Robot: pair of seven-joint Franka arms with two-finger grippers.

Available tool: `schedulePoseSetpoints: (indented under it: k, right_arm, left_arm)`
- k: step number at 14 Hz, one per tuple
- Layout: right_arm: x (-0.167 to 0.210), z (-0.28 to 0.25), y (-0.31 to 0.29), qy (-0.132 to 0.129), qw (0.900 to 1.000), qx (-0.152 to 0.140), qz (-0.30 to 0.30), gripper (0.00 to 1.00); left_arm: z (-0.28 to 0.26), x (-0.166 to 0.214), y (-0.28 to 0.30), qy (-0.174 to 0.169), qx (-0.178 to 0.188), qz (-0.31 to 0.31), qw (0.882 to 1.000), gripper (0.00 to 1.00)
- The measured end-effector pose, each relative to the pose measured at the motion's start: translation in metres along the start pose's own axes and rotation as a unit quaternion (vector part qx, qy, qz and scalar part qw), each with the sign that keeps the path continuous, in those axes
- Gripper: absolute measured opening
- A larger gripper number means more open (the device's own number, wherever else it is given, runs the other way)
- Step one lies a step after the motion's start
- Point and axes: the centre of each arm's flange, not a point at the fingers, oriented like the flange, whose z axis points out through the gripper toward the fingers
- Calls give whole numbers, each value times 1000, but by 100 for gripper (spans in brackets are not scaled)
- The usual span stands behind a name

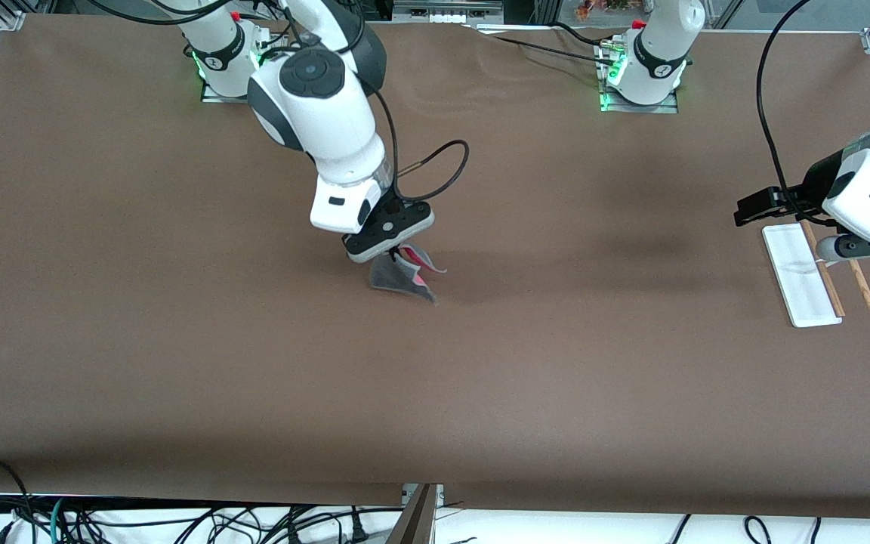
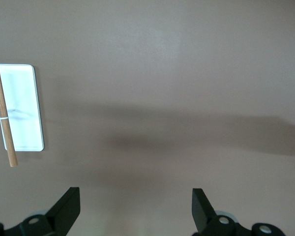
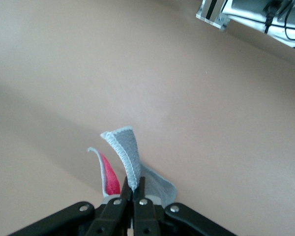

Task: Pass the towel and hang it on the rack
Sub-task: 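Lift the towel with the right gripper toward the table's middle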

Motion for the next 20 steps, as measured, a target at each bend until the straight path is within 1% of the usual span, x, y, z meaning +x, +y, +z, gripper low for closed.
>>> schedulePoseSetpoints:
  k: [2,4,9,13,16,20]
  right_arm:
    - [2,-11,-19,16,999,29,40,3]
    - [2,-17,-35,25,997,52,59,3]
    - [-2,-38,-78,39,995,86,41,3]
    - [-15,-40,-118,34,994,98,21,3]
    - [-16,-35,-121,30,994,99,20,3]
    - [-16,-34,-121,31,994,101,20,3]
  left_arm:
    - [0,0,0,0,0,0,1000,100]
    - [0,0,0,0,0,0,1000,100]
    - [0,0,0,0,0,0,1000,100]
    - [0,0,0,0,0,0,1000,100]
    - [0,0,0,0,0,0,1000,100]
    - [0,0,1,0,-1,1,1000,100]
